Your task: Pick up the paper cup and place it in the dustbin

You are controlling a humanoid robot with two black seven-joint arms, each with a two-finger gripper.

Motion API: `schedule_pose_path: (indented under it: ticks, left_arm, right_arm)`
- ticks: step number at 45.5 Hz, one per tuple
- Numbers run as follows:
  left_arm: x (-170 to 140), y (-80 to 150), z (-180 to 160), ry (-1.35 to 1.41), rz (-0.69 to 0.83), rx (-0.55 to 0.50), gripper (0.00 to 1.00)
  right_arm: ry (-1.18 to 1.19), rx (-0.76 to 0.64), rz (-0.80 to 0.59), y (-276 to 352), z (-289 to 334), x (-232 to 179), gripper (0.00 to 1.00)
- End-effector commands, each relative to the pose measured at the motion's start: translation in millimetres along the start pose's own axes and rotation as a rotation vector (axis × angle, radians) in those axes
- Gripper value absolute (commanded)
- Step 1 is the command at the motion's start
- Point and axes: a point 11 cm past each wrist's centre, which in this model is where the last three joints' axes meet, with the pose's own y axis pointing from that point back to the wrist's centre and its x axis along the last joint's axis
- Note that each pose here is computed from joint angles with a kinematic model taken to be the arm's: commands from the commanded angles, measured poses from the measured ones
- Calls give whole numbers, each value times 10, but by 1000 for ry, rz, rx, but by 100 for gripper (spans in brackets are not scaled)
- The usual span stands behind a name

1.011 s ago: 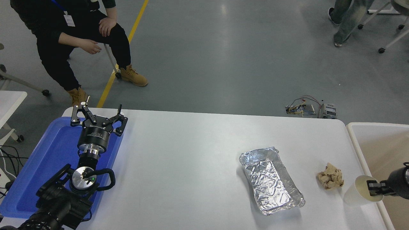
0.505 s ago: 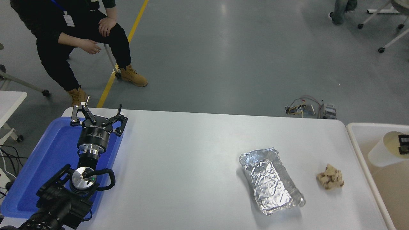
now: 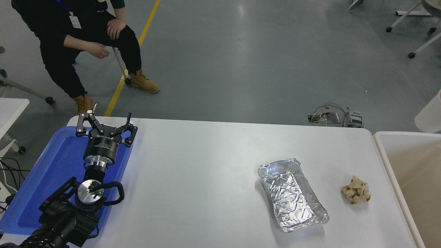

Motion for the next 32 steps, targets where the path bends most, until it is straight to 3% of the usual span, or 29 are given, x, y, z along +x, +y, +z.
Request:
schedule_pose_path:
  ticks: [1,22,32]
  left_arm:
    - [0,0,1,0,0,-1,100]
    - [0,0,1,0,0,-1,100]
    - [0,0,1,0,0,-1,100]
  right_arm:
    - [5,-10,6,74,9,27,0]
    - [43,-231,104,-1129,861,-237,0]
    - [-54,-308,251,-1628,1301,-446,0]
